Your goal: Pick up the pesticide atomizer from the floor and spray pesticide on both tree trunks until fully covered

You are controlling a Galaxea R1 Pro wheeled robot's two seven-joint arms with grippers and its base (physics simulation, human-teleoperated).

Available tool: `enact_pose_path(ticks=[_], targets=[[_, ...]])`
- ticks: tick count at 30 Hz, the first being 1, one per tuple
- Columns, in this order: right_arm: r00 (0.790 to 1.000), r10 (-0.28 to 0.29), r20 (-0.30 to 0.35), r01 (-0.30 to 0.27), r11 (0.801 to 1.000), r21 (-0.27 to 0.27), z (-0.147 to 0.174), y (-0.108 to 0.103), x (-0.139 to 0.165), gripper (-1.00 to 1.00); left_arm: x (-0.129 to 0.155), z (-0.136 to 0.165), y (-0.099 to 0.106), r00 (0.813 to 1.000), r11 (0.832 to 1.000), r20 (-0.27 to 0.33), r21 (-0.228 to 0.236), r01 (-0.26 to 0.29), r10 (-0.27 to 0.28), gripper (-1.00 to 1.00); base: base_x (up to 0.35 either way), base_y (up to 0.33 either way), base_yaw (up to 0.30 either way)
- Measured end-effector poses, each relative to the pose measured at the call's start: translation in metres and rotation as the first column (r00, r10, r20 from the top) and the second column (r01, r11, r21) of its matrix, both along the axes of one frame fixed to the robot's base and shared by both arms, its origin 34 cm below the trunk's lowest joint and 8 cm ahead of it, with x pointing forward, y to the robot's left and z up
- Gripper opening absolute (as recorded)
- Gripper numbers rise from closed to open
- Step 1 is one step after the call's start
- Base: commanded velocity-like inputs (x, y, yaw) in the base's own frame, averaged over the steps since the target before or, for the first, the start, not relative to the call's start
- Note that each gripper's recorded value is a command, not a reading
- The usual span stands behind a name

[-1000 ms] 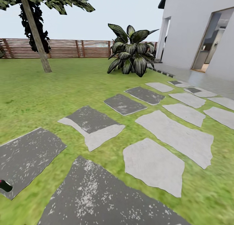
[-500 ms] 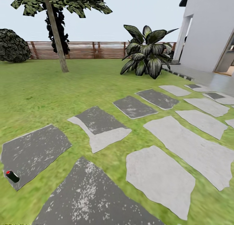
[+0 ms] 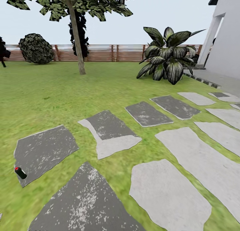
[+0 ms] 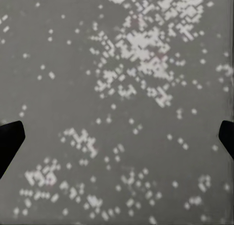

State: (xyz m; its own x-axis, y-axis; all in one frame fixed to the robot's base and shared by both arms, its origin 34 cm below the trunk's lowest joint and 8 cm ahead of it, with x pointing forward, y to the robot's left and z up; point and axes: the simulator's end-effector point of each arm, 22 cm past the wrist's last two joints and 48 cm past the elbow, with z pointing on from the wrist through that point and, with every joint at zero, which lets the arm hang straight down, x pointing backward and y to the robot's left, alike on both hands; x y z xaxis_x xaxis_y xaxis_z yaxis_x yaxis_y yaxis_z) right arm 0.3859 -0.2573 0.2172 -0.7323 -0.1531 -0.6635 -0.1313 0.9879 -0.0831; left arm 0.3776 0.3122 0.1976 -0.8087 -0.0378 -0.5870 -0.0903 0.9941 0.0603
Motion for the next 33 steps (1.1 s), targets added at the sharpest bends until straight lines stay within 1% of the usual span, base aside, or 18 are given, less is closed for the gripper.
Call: enact_pose_path(ticks=[33], targets=[[1.000, 0.000, 0.000, 0.000, 1.000, 0.000, 0.0000, 0.0002, 0.0000, 1.00, 0.0000, 0.0001, 0.0008, 1.000, 1.000, 0.000, 0.000, -0.003, 0.003, 1.00, 0.156, -0.280, 0.277]])
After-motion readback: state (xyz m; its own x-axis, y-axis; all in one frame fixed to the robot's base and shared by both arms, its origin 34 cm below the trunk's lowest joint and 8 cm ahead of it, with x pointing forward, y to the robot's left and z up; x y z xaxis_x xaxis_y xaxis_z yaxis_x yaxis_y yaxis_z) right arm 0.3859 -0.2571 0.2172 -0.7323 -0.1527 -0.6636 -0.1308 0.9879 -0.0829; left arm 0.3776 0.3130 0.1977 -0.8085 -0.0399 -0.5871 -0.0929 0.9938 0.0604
